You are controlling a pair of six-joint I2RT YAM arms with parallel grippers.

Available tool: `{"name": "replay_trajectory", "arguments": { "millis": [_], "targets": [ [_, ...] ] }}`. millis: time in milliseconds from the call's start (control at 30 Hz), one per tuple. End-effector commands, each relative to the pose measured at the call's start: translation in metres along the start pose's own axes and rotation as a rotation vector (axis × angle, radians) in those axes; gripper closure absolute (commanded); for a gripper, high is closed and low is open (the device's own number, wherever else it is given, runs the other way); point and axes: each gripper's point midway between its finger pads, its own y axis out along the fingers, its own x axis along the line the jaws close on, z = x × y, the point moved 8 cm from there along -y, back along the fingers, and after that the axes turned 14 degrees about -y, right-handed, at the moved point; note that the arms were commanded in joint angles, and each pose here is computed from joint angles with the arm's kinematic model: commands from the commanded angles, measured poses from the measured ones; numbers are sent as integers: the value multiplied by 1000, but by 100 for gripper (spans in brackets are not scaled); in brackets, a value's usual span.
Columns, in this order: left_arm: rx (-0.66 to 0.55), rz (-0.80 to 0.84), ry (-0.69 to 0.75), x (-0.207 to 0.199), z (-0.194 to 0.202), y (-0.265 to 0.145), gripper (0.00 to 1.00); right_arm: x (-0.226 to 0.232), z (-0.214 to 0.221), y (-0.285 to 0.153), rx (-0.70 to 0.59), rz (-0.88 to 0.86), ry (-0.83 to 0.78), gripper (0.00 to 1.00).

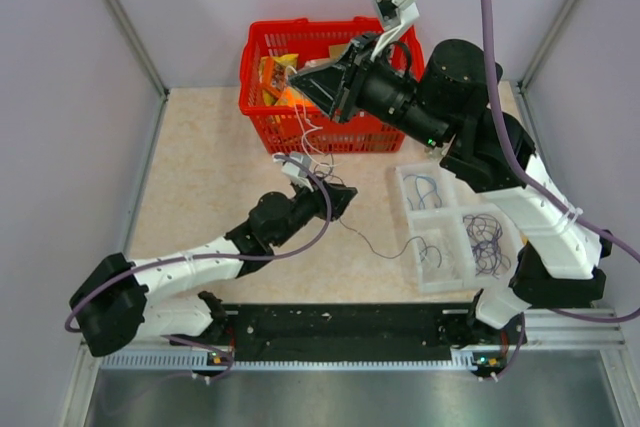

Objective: Untangle the cables

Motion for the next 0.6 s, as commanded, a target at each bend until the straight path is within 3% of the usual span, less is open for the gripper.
{"name": "replay_trajectory", "arguments": {
  "millis": [0,67,133,167,267,433,567],
  "targets": [
    [-92,110,-11,-26,-21,12,58,-1,-18,-13,-62,-3,8,100],
    [-77,122,-14,-28,-20,16,68,-1,-19,-14,-65,0,5,100],
    [-62,128,-11,-29,-19,18,93,-3,-19,-15,-64,14,-4,100],
    [-38,116,-3,-28,-16,18,100,-6,-19,-16,-65,31,-16,100],
    [12,139,33,-31,-17,5,100,-23,-21,-24,-67,168,-121,100],
    [59,89,134,-19,-21,-57,100,-79,-49,-58,-75,593,-417,100],
    [-64,-26,190,-12,-50,-114,100,-132,-66,-88,-79,825,-468,100]
  ]
}}
